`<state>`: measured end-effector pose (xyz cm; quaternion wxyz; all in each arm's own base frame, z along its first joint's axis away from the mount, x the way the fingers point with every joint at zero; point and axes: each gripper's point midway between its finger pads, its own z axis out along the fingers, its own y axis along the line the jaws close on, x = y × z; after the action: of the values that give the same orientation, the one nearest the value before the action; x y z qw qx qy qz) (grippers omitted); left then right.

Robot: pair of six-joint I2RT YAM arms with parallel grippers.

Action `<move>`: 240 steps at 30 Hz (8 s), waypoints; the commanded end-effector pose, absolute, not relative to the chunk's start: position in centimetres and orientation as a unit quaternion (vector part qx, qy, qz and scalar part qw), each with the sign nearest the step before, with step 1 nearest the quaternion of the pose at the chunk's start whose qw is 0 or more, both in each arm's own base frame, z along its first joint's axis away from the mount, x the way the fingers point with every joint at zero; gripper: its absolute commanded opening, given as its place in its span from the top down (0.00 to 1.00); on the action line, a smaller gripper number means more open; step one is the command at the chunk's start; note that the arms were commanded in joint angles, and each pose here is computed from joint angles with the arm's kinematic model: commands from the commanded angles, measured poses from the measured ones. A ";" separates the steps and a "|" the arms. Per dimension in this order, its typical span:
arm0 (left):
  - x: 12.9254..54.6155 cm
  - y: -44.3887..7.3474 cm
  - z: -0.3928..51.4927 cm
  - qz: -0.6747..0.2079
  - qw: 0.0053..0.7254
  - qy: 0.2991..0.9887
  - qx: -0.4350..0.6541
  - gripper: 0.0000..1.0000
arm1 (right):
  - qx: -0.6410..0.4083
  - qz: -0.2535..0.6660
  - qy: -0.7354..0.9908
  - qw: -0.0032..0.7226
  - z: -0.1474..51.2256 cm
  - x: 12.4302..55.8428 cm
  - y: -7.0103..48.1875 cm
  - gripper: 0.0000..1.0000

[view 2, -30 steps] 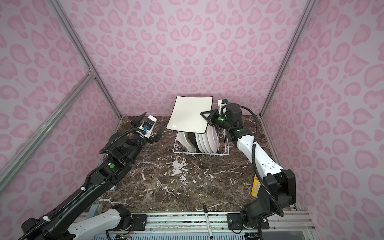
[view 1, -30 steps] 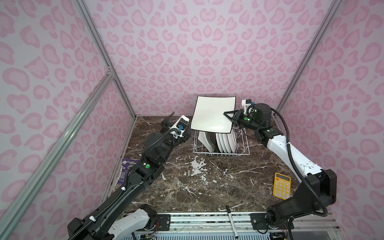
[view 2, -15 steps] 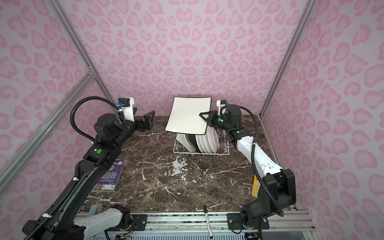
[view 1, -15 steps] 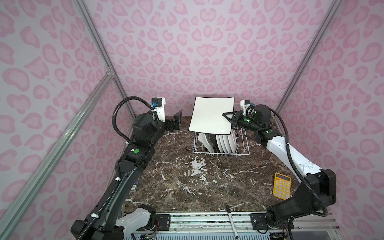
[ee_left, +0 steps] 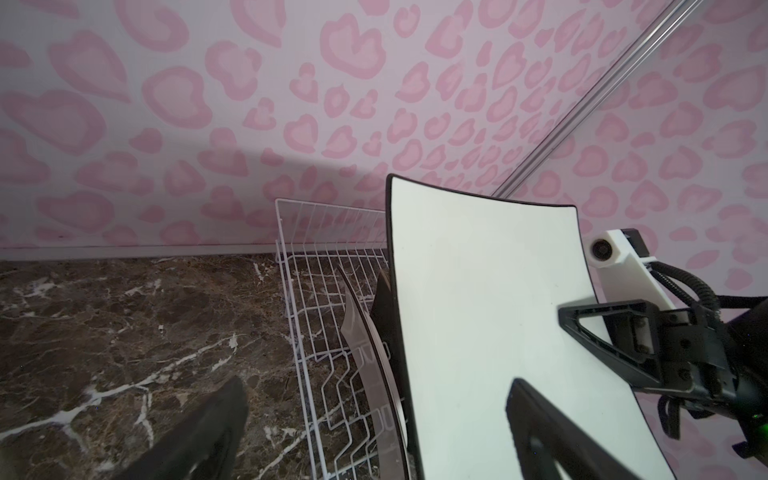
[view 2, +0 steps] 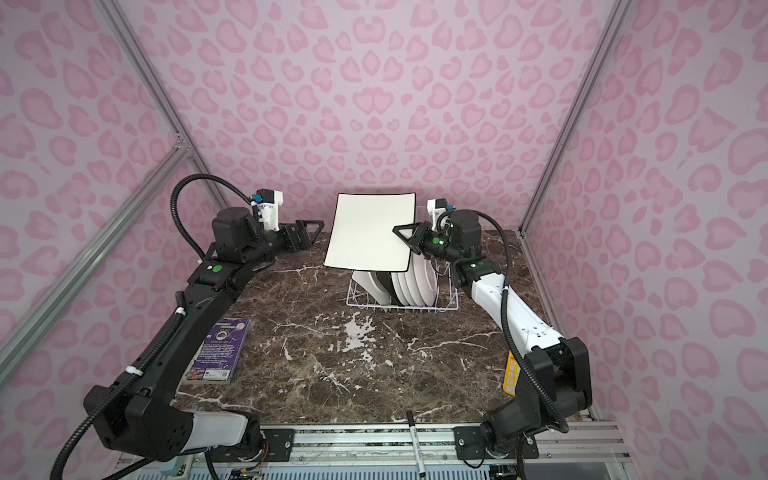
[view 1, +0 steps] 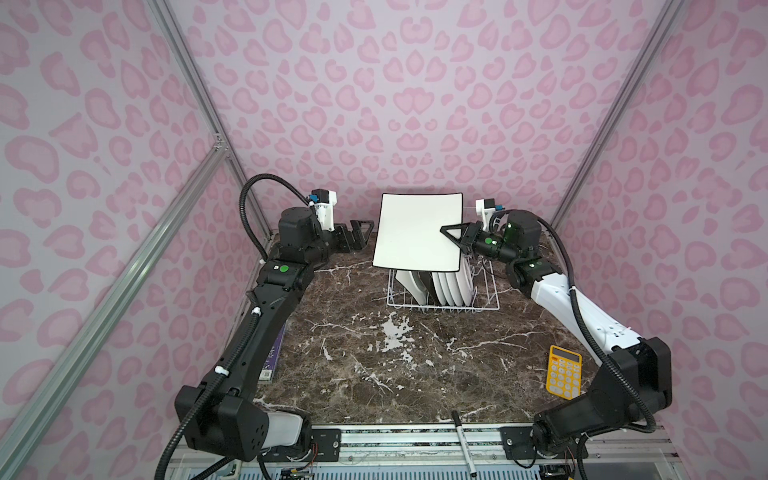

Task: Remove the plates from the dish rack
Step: 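Reach the left gripper to the plate edge nearest it and close, then open the right gripper and pull it back while the left gripper holds the plate, then carry the square white plate with the left gripper beside the rack, lowering it, then lay the plate flat on the table with the left gripper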

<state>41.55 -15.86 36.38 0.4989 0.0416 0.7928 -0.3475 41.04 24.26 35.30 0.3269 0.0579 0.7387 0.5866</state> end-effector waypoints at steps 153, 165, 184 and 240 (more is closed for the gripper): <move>34.6 -9.9 40.7 -0.264 0.469 0.840 0.075 0.96 | -0.239 0.196 0.767 0.562 31.5 32.8 23.4 0.00; 36.0 -6.6 37.1 -0.198 0.420 0.886 0.018 0.96 | -0.263 0.186 0.766 0.556 31.0 32.4 25.0 0.00; 37.3 -6.4 30.8 -0.182 0.337 0.923 0.038 0.96 | -0.277 0.177 0.771 0.545 30.3 32.6 26.1 0.01; 43.5 -1.9 10.9 -0.436 0.130 0.890 -0.045 0.96 | -0.285 0.158 0.782 0.532 29.7 32.5 26.7 0.01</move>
<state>43.10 -1.01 9.95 0.1236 -0.0533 0.9077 -0.3975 32.45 26.61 29.37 0.5291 -0.2882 0.7828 0.1558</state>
